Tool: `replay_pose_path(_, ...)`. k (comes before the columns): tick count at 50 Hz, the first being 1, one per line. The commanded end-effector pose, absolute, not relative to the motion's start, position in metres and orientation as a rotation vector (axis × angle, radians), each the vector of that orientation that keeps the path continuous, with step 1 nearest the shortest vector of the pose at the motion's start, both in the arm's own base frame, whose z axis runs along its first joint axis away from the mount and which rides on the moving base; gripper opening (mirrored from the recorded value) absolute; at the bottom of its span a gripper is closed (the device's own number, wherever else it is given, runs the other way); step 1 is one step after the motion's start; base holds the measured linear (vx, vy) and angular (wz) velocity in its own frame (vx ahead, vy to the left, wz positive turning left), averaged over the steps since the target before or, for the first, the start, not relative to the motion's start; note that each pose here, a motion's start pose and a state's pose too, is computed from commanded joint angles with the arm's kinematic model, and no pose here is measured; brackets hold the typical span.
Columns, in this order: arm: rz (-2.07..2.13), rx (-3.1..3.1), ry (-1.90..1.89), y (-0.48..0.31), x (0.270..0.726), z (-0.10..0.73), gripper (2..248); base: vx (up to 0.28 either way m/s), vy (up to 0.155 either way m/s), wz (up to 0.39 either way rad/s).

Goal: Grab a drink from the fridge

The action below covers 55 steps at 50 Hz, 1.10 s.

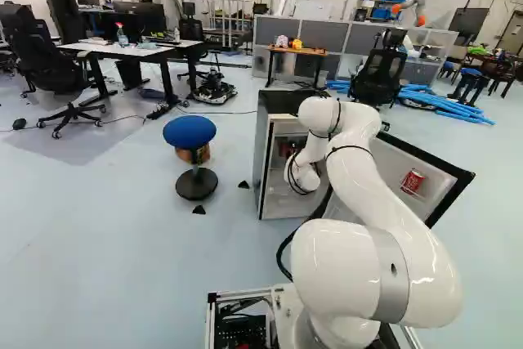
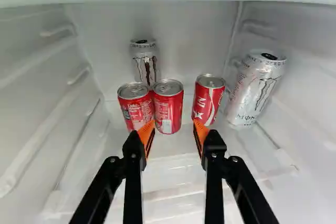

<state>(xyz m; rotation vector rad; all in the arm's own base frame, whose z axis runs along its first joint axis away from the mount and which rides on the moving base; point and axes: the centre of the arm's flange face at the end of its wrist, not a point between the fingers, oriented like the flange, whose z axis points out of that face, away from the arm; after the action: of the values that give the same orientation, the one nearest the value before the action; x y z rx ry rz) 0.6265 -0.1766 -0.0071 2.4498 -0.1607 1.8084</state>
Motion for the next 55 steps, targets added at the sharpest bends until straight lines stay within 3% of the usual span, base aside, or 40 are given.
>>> replay_pose_path(1,1.808,2.45,-0.161,-0.1766,0.6265,-0.0071,130,0.0,0.0,0.0)
replay_pose_path(55,1.811,2.448,-0.16,-0.1766,0.6275,-0.0075,135,0.0,0.0,0.0)
